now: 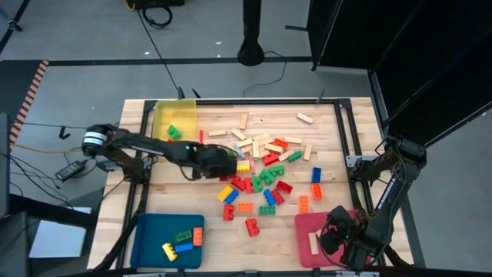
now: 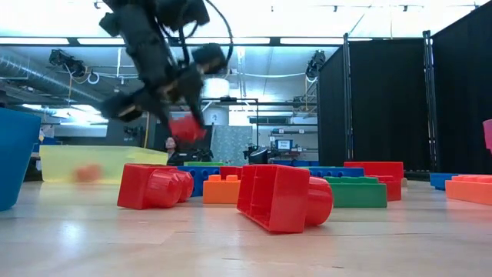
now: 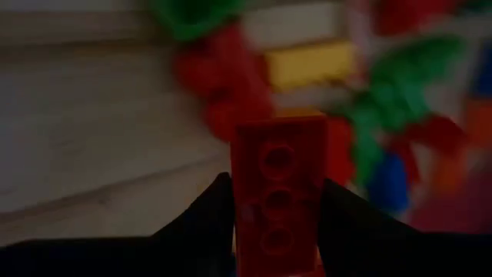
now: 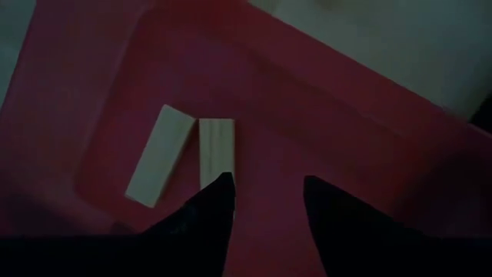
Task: Sort blocks by size
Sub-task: Put the red game piece into the blue bin
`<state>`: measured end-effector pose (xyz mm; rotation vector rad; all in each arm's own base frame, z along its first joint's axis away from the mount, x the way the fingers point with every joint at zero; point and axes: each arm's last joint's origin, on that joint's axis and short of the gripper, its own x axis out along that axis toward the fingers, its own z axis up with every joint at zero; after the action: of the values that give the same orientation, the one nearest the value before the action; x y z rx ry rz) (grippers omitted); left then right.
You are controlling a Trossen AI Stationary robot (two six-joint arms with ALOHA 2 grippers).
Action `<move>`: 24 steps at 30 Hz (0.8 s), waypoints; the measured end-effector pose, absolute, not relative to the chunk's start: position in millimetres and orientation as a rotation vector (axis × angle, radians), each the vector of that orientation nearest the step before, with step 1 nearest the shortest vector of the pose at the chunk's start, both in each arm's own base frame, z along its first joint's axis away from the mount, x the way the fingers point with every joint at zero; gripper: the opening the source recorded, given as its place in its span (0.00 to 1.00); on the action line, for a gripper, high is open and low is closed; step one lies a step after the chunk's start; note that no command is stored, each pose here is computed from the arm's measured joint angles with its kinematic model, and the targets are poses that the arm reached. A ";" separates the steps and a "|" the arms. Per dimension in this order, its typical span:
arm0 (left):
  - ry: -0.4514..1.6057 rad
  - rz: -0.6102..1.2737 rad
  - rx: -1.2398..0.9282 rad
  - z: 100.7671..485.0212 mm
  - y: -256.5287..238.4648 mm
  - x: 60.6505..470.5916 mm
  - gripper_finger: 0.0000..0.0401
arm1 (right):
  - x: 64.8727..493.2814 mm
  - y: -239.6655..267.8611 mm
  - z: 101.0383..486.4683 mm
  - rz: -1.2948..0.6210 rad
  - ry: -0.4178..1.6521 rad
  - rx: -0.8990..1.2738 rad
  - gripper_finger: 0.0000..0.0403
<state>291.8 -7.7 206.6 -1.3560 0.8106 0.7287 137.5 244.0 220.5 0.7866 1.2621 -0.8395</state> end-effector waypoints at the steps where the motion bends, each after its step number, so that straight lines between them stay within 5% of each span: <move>1: 0.815 0.661 -1.331 212.7 -9.6 290.9 0.33 | 137.4 243.8 220.5 -0.837 1.263 0.781 0.42; 13: 0.894 -0.222 -0.940 268.6 -79.6 265.3 0.33 | 138.8 242.2 220.5 -0.795 1.287 0.715 0.42; 19: 0.966 -0.381 -0.827 271.7 -135.5 238.7 0.33 | 139.4 239.9 220.6 -0.776 1.302 0.664 0.41; 24: 1.024 -0.298 -0.714 263.6 -168.4 209.6 0.33 | 142.4 236.7 220.6 -0.778 1.308 0.641 0.41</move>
<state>209.6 -168.4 263.6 -0.7143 1.0241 -0.2977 142.4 236.7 220.6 0.6406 1.3080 -0.7784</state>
